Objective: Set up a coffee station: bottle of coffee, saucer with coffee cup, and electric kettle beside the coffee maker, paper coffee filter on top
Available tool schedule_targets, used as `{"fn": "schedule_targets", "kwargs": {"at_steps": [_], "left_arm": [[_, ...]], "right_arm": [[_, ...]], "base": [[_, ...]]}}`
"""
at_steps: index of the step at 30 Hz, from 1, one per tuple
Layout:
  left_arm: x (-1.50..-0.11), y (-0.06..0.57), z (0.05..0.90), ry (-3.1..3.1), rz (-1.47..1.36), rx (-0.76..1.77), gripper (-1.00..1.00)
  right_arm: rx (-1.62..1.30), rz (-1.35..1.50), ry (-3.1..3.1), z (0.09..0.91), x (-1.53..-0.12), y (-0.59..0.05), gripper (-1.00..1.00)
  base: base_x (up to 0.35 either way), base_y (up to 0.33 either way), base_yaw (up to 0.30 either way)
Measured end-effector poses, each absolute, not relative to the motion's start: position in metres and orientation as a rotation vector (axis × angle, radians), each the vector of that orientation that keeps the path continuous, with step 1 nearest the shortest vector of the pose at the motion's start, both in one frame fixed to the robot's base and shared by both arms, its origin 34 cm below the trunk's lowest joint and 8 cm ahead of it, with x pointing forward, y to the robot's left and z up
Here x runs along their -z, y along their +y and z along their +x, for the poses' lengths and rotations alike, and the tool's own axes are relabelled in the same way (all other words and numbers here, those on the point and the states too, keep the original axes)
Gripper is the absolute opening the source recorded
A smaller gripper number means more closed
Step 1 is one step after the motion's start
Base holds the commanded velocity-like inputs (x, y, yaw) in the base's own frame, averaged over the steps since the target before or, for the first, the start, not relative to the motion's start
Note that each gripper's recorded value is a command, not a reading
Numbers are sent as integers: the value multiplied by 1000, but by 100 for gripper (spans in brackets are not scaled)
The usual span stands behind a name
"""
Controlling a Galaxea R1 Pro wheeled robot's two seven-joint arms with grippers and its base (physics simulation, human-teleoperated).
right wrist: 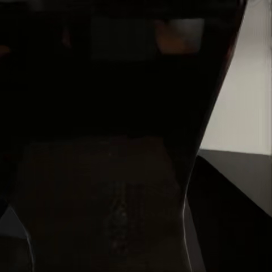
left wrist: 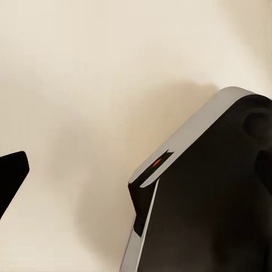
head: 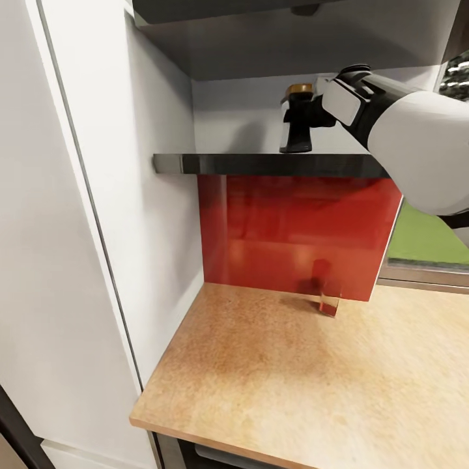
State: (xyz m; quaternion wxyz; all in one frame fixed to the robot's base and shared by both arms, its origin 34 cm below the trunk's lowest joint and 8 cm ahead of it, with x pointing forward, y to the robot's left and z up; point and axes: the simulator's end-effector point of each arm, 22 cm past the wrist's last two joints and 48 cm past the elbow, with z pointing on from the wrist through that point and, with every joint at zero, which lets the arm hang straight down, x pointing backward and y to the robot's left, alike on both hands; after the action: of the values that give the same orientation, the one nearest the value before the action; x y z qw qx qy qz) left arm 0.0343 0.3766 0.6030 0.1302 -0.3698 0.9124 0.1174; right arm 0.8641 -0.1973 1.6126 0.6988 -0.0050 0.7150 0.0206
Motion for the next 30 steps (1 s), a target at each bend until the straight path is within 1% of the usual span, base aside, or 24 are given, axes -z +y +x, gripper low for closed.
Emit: {"fn": "schedule_targets", "kwargs": {"at_steps": [15, 21, 30], "left_arm": [[-603, 376, 36, 2648, -1075, -338, 100], [-602, 376, 38, 2642, -1074, -333, 100], [-601, 376, 43, 2630, -1072, -324, 100]], "right_arm": [[-48, -5, 1585, 866, -1612, -204, -100], [12, -33, 1580, 862, -1616, -204, -100], [16, -35, 1569, 852, -1625, -203, -100]], "base": [[0, 0, 0], [0, 0, 0], [0, 0, 0]]}}
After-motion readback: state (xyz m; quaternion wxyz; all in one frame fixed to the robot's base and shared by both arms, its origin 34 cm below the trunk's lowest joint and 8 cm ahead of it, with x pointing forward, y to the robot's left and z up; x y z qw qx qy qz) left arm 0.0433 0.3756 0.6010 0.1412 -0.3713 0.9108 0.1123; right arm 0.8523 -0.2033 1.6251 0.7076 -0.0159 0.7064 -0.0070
